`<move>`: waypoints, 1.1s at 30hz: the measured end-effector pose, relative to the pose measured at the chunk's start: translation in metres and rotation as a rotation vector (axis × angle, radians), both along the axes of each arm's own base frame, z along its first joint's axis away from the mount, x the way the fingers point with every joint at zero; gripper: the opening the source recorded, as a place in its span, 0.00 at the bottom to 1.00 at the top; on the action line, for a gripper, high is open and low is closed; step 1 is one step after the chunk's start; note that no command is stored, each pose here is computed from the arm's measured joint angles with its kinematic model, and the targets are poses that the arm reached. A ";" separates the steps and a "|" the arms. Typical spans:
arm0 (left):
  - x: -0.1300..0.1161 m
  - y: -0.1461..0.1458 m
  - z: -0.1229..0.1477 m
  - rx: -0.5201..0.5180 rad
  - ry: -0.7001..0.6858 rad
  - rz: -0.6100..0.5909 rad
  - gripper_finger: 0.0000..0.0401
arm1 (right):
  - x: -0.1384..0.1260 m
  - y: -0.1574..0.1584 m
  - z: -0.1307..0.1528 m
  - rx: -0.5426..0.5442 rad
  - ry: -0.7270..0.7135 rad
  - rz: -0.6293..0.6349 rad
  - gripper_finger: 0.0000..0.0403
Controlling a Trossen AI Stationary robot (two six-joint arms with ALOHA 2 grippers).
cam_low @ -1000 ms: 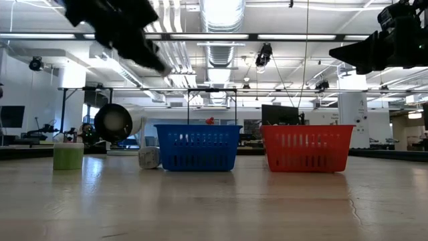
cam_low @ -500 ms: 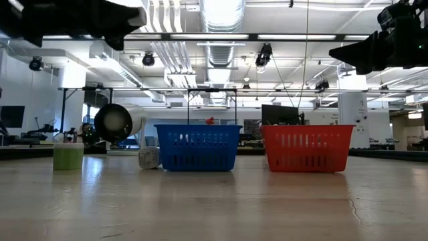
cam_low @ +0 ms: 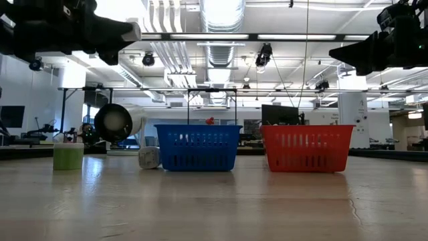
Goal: Sort adapters and digital timers
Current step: Put the top white charger adaptor into the red bin
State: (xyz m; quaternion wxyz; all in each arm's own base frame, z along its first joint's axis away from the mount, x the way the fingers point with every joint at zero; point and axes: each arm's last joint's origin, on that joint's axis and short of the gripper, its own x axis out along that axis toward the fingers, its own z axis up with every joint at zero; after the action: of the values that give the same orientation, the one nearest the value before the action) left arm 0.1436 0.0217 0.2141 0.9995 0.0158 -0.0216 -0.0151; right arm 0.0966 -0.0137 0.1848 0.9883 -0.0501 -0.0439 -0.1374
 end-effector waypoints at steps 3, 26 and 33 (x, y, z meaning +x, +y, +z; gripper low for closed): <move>0.001 0.001 0.001 -0.019 -0.001 0.033 0.33 | 0.000 0.000 0.000 0.002 0.000 0.000 0.02; 0.252 -0.008 0.005 0.087 0.623 -0.261 0.33 | 0.000 0.000 -0.003 0.001 0.027 0.003 0.02; 0.312 -0.006 -0.018 0.095 0.786 -0.279 0.33 | 0.000 0.000 -0.003 -0.005 0.029 0.002 0.02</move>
State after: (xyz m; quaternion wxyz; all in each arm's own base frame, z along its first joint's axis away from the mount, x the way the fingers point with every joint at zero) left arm 0.4560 0.0160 0.1963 0.9183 0.0518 0.3602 -0.1561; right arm 0.0969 -0.0136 0.1821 0.9888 -0.0544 -0.0301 -0.1356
